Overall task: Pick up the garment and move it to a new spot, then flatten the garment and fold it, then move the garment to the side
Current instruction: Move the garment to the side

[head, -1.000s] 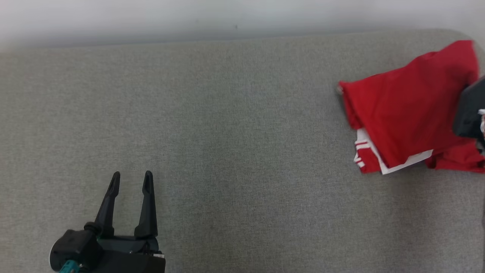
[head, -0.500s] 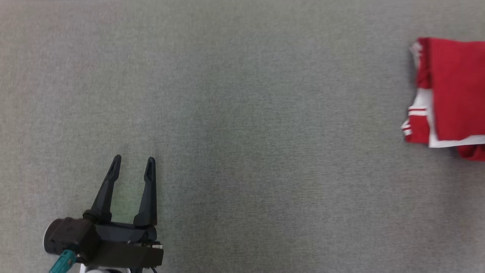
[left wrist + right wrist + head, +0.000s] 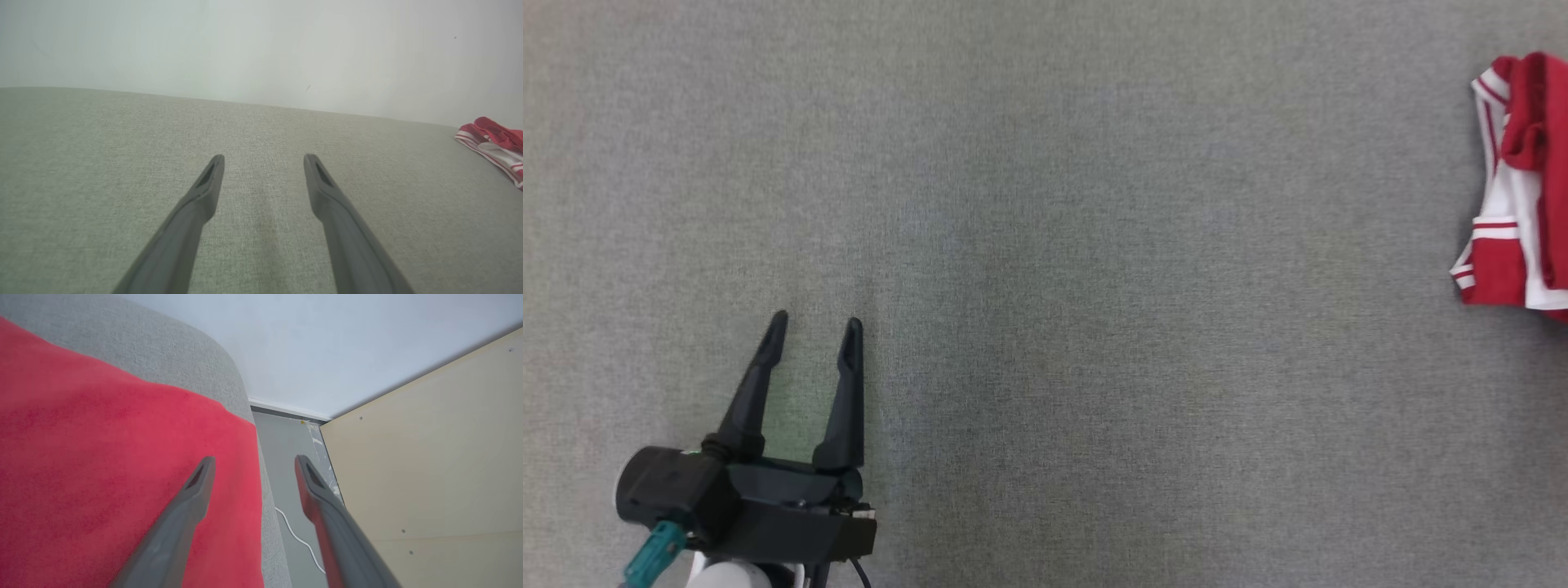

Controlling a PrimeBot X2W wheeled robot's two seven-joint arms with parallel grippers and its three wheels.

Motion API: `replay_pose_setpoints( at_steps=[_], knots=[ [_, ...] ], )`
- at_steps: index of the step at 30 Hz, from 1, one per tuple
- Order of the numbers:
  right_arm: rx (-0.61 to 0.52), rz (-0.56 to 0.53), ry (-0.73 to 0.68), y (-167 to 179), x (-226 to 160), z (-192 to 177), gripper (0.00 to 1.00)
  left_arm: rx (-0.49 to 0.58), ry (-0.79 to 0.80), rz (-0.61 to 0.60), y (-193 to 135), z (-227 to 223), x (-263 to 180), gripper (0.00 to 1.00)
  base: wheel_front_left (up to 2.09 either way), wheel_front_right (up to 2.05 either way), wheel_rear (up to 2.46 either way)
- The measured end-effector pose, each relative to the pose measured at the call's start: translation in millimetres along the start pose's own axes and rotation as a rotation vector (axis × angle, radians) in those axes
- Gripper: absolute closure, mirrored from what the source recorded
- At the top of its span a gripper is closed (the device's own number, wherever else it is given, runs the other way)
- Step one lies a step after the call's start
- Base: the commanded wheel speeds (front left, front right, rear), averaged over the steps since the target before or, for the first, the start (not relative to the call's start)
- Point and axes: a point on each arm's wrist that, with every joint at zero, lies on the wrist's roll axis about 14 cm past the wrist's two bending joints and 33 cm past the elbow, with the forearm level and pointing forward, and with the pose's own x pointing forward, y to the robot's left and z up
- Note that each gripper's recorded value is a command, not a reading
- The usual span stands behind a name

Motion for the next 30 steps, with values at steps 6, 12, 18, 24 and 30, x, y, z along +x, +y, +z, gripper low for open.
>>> replay_pose_setpoints(
  at_steps=[6, 12, 18, 24, 30],
  knots=[
    [0.016, 0.045, -0.338, 12, -33, 61, 0.00, -0.024, -0.092, 0.023, 0, 33, -4, 0.00, 0.00, 0.00, 0.00],
    [0.121, 0.202, -0.563, 49, -85, 83, 0.00, -0.079, -0.124, 0.062, -3, 47, -26, 0.00, 0.00, 0.00, 0.00],
    [0.273, 0.345, -0.729, 74, -151, 86, 0.00, -0.083, -0.154, 0.105, 1, 61, -50, 0.00, 0.00, 0.00, 0.00],
    [0.431, 0.476, -0.800, 107, -211, 74, 0.00, -0.044, -0.192, 0.182, 15, 76, -76, 0.00, 0.00, 0.00, 0.00],
    [0.546, 0.520, -0.825, 120, -249, 61, 0.00, -0.038, -0.205, 0.213, 19, 80, -93, 0.00, 0.00, 0.00, 0.00]
  ],
)
